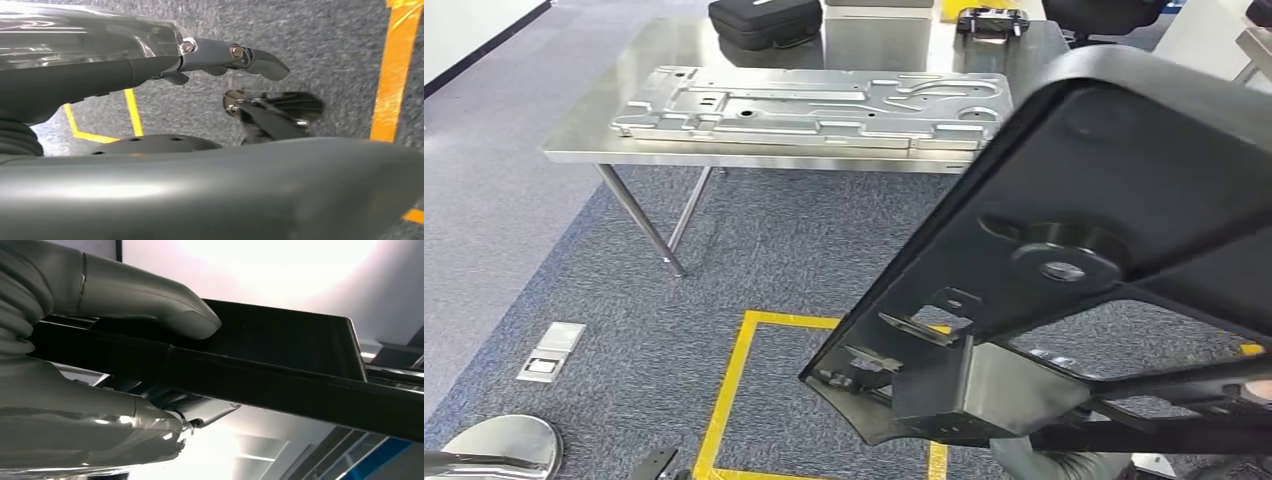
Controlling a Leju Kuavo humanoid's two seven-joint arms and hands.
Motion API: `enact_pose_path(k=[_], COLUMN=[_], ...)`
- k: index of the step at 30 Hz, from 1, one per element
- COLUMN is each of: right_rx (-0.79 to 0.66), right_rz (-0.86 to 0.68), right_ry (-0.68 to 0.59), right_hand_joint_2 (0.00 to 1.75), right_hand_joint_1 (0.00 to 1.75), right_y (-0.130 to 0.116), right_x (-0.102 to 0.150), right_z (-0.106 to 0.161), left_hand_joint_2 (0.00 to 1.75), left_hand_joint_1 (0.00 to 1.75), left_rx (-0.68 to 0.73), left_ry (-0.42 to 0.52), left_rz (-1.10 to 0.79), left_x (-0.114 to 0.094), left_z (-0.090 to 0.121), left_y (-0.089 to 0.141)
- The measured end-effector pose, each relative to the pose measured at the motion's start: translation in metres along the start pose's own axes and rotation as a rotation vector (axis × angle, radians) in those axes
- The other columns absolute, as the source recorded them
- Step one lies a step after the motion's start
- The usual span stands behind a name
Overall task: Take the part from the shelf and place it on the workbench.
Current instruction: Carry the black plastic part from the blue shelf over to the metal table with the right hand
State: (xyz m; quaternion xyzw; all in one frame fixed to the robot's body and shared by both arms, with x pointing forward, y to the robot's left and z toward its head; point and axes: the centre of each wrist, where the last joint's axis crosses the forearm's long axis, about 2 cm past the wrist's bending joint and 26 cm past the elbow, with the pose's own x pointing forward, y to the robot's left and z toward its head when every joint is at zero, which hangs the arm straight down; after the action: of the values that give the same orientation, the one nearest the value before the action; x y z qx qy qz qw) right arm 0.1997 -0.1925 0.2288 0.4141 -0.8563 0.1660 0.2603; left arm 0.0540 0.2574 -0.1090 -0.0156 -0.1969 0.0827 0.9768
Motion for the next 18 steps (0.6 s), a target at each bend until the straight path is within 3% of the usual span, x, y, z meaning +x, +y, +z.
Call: enact_pose_path(k=[18], right_rx=[-0.021], right_rz=[0.033], right_ry=[0.033], right_hand_joint_2=[1.75], right_hand_joint_1=[1.75], right_y=[-0.0009], right_x=[-0.0036], right_z=[-0.0041], left_hand_joint_2=[1.75], left_hand_joint_1=[0.0], left_rx=[0.008], left_ry=[0.015], left_rz=[0.004], left_x=[-0.004], left_z=[0.0011], left_y=[0.0016])
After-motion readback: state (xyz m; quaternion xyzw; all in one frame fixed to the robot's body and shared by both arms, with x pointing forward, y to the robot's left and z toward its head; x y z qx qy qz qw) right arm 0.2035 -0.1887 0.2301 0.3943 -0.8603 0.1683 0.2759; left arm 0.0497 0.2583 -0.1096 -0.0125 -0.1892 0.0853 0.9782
